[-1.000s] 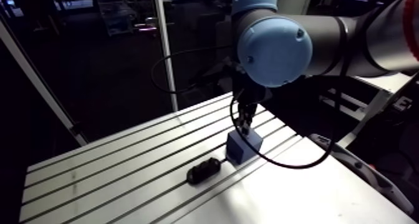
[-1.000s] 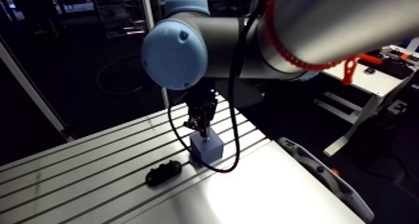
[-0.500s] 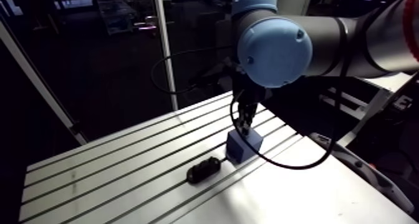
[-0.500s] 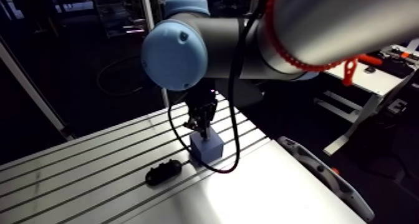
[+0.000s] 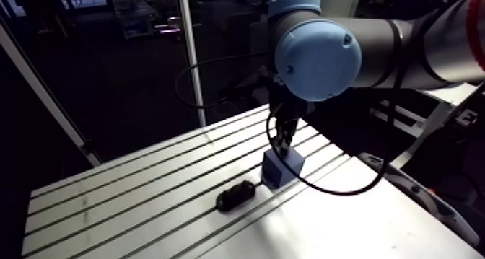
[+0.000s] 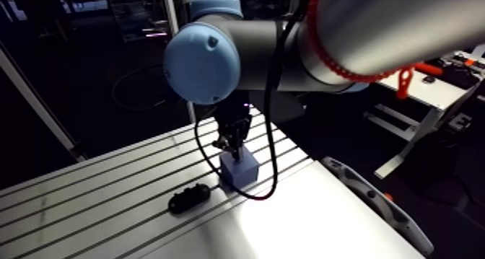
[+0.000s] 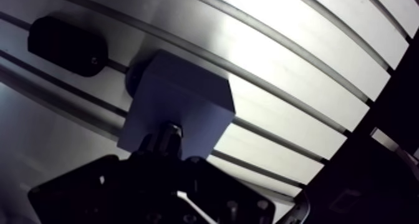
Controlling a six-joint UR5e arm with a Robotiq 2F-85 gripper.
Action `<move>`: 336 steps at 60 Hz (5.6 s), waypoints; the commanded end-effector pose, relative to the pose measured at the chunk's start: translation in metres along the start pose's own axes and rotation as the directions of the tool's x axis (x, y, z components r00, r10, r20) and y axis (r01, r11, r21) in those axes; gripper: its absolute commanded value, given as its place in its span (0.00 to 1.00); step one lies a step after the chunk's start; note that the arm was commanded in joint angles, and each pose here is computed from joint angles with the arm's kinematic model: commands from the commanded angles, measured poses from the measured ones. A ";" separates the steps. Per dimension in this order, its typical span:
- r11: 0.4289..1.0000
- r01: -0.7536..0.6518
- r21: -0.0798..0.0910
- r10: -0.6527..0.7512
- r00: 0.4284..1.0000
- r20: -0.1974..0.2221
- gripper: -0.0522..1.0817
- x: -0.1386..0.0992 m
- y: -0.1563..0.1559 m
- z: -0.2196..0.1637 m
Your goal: Pick up the M10 bolt and insert it into the hex recess until seated.
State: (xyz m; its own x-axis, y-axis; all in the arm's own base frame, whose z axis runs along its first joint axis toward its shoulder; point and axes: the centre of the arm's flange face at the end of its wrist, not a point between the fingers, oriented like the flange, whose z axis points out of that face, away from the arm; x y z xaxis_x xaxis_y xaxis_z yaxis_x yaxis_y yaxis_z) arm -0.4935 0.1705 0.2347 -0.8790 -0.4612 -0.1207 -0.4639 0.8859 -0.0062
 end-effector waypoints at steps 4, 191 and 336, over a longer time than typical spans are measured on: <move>1.000 -0.002 0.000 0.002 1.000 0.000 0.98 0.000 0.001 0.000; 1.000 -0.006 -0.022 0.006 0.999 -0.033 0.97 0.001 0.002 -0.022; 0.839 -0.544 -0.001 0.543 0.838 -0.057 0.05 0.094 -0.204 -0.294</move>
State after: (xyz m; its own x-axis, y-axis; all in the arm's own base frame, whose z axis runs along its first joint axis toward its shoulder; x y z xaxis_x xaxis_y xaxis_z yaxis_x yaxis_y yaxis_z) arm -0.5136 -0.0683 0.5207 -0.9942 0.0983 -0.0429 0.0957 0.9937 0.0584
